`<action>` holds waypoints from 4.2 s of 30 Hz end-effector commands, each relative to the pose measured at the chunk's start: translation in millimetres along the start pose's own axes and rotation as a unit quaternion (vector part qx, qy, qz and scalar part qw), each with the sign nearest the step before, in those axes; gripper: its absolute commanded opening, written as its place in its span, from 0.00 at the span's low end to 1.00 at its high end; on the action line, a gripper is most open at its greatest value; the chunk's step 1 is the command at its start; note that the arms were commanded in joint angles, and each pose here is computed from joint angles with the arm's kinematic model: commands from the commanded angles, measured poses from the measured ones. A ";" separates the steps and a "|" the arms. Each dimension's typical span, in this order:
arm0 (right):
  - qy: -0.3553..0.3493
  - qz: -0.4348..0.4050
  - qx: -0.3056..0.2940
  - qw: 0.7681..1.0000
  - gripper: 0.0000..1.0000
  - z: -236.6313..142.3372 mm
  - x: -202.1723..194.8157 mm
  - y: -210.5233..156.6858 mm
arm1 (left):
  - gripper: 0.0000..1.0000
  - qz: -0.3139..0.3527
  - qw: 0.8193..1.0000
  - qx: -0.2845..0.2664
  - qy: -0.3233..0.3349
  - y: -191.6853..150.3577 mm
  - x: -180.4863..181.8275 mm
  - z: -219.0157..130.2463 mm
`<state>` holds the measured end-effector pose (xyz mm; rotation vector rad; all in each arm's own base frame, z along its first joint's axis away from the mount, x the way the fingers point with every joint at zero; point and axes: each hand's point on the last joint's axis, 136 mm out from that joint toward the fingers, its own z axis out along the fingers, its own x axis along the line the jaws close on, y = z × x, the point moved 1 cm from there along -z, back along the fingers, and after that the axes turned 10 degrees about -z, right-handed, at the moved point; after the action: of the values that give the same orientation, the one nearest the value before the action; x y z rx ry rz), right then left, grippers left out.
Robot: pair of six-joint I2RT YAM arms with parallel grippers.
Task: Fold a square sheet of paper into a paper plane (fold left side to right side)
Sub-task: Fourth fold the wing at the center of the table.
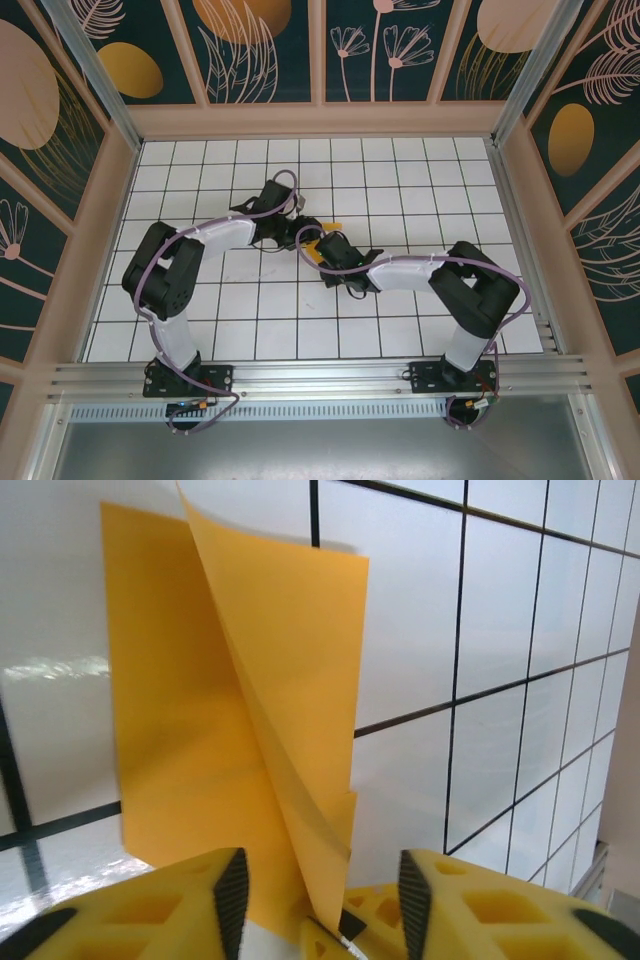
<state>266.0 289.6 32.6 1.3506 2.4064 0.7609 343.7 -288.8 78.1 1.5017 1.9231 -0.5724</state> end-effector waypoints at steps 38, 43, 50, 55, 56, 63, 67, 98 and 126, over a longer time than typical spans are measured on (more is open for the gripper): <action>0.203 0.130 -0.016 0.970 0.14 -9.7 -8.2 4.4 | 0.48 -0.002 0.999 0.030 -0.035 -11.0 -5.6 17.8; 0.216 0.139 -0.017 0.966 0.13 -9.3 -8.1 5.3 | 0.48 -0.004 0.999 0.036 -0.031 -9.4 -4.3 26.8; 0.224 0.148 -0.012 0.963 0.13 -7.1 -10.6 4.4 | 0.47 -0.009 0.999 0.045 -0.020 -9.7 3.4 38.4; 0.231 0.157 -0.007 0.960 0.13 -5.0 -11.8 3.4 | 0.48 -0.010 0.999 0.047 -0.018 -10.4 5.4 42.1; 0.233 0.160 -0.005 0.959 0.13 -4.2 -12.1 2.8 | 0.48 -0.011 0.999 0.049 -0.017 -11.2 6.3 43.2; 0.248 0.171 0.001 0.953 0.13 -1.4 -13.6 1.1 | 0.49 -0.013 0.999 0.052 -0.011 -12.1 11.6 47.8; 0.251 0.174 0.007 0.952 0.13 0.7 -14.3 -1.0 | 0.49 -0.015 0.999 0.052 -0.004 -12.8 16.0 51.0; 0.253 0.176 -0.003 0.951 0.24 -1.8 -19.7 8.4 | 0.48 -0.021 0.997 0.050 0.053 -15.4 39.9 59.1; 0.298 0.203 -0.073 0.930 0.43 -24.5 -56.6 63.7 | 0.47 -0.023 0.997 0.049 0.057 -15.5 42.2 58.9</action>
<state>317.7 250.5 76.0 1.8304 2.4244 1.5268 340.2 -313.0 33.1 1.5461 1.9593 -0.6678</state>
